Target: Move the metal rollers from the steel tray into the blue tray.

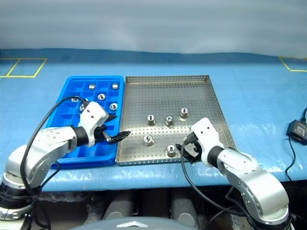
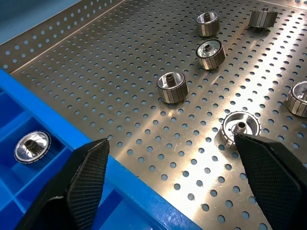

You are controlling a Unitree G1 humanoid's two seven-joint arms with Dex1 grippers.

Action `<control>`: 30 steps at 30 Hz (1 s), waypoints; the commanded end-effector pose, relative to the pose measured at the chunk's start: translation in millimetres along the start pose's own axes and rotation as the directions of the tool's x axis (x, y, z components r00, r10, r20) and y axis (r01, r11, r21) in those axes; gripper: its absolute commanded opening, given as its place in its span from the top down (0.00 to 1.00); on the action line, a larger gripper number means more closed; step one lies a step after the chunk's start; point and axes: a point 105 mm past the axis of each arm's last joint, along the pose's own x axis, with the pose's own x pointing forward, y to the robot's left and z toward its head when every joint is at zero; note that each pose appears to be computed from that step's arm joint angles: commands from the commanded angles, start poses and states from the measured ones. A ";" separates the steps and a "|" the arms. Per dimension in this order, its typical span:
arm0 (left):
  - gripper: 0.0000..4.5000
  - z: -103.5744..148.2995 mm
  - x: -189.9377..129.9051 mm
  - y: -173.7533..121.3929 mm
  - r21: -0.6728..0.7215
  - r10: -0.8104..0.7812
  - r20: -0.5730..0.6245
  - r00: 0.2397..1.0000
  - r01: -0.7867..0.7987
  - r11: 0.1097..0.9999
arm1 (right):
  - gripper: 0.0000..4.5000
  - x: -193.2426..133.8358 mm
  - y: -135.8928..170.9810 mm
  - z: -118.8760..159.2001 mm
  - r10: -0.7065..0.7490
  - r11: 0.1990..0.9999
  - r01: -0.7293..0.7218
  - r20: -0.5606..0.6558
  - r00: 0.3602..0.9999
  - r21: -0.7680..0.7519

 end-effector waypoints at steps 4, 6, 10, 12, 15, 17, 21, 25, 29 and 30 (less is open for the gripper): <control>0.00 13.0 -2.3 3.2 0.035 0.011 0.057 0.998 -0.013 0.999 | 0.01 -5.0 -4.4 13.3 -0.030 0.999 0.032 0.066 0.997 -0.038; 0.00 12.2 -2.2 2.7 0.038 0.008 0.054 0.998 -0.011 0.999 | 0.01 -4.4 -6.8 13.1 -0.040 0.998 0.043 0.064 0.997 -0.041; 0.00 11.6 -1.8 2.7 0.041 0.014 0.052 0.999 -0.016 0.999 | 0.01 -3.3 -10.9 11.0 -0.061 0.997 0.063 0.053 0.997 -0.046; 0.00 11.9 -2.1 3.2 0.038 0.020 0.056 0.998 -0.022 0.999 | 0.01 -1.8 -12.5 10.6 -0.067 0.997 0.069 0.051 0.996 -0.043; 0.00 11.0 -2.8 2.4 0.037 0.020 0.054 0.998 -0.022 0.999 | 0.01 -1.0 -12.8 9.2 -0.070 0.996 0.072 0.046 0.996 -0.044; 0.00 10.7 -3.3 2.6 0.036 0.021 0.054 0.998 -0.023 0.999 | 0.01 -0.8 -12.6 8.9 -0.070 0.996 0.072 0.045 0.997 -0.045; 0.00 10.2 -3.7 2.1 0.035 0.018 0.051 0.999 -0.020 0.999 | 0.01 -0.2 -12.6 7.8 -0.070 0.996 0.072 0.043 0.997 -0.044; 0.00 10.3 -3.3 2.3 0.036 0.016 0.051 0.999 -0.018 0.999 | 0.01 0.1 -12.2 5.9 -0.070 0.997 0.072 0.038 0.997 -0.042; 0.00 10.6 -2.5 1.2 0.035 0.008 0.053 0.999 -0.010 0.999 | 0.01 -0.9 -12.7 4.5 -0.072 0.996 0.074 0.033 0.997 -0.041; 0.00 10.7 -2.2 1.1 0.034 0.008 0.054 0.999 -0.010 0.999 | 0.01 -1.0 -12.9 4.4 -0.073 0.996 0.074 0.032 0.997 -0.042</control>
